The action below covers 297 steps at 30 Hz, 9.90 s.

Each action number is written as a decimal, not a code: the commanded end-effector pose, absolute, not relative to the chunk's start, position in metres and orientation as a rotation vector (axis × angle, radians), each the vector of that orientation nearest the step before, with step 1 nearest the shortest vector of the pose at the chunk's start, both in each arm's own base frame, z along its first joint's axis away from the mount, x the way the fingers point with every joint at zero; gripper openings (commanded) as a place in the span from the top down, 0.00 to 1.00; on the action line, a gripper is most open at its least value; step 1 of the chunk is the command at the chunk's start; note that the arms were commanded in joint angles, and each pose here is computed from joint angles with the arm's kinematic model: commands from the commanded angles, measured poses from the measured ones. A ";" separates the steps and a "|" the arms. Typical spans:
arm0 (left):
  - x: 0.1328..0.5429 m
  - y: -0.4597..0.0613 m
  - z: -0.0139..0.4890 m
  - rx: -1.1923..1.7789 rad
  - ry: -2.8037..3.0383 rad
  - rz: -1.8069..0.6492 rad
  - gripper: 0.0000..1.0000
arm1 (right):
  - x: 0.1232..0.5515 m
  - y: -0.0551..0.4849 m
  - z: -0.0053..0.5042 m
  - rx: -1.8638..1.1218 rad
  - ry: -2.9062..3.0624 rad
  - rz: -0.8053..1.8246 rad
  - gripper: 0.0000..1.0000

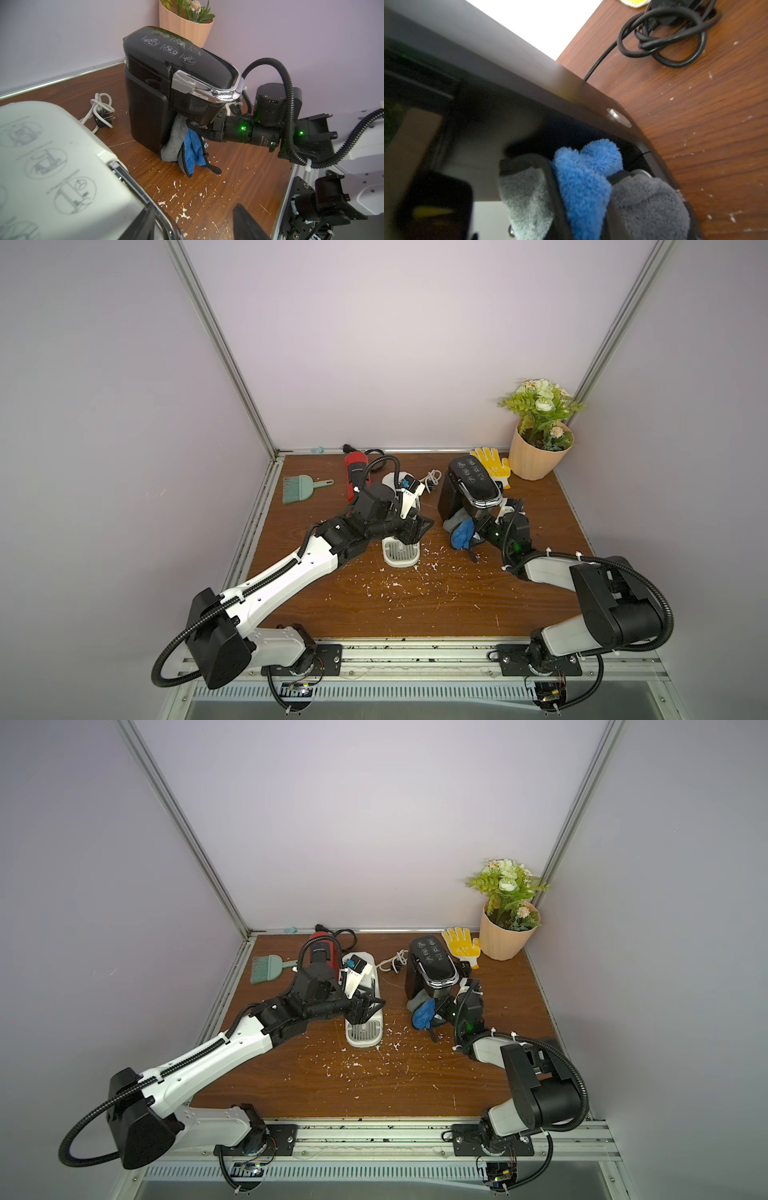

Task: Wipe the surface of a coffee machine
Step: Wipe the dirt from the surface of the coffee machine.

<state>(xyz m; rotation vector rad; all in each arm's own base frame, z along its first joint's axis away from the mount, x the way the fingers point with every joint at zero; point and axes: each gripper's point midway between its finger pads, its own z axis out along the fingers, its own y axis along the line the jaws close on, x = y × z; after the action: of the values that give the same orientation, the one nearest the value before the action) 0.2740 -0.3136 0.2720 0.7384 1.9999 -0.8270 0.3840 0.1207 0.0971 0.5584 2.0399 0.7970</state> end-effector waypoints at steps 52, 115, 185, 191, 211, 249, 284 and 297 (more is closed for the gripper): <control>0.269 -0.306 0.261 0.718 2.058 -0.813 0.39 | 0.408 0.061 0.084 0.719 2.013 0.595 0.96; 0.268 -0.311 0.254 0.715 2.057 -0.847 0.39 | 0.370 0.120 0.140 0.675 1.812 1.201 0.96; 0.247 -0.171 0.153 -0.005 2.382 -0.588 0.35 | 0.294 0.153 0.338 -0.048 1.823 0.690 0.95; 0.249 -0.173 0.142 0.005 2.384 -0.591 0.36 | 0.281 0.145 0.380 -0.052 1.726 0.705 0.95; 0.248 -0.176 0.126 0.011 2.407 -0.597 0.36 | 0.333 0.234 0.352 -0.190 1.845 0.763 0.95; 0.255 -0.183 0.101 0.057 2.430 -0.582 0.37 | 0.344 0.247 0.319 -0.319 1.941 0.636 0.96; 0.255 -0.184 0.049 -0.069 2.504 -0.592 0.38 | 0.402 0.359 0.233 -0.377 2.135 0.338 0.98; 0.262 -0.191 0.053 -0.043 2.500 -0.602 0.38 | 0.383 0.324 0.257 -0.323 2.122 0.420 0.97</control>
<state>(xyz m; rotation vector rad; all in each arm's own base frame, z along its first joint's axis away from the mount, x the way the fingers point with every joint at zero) 0.2533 -0.1901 0.0479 -0.0139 2.5116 -0.5986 0.4044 0.3412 0.2817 -0.2801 2.0116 0.4805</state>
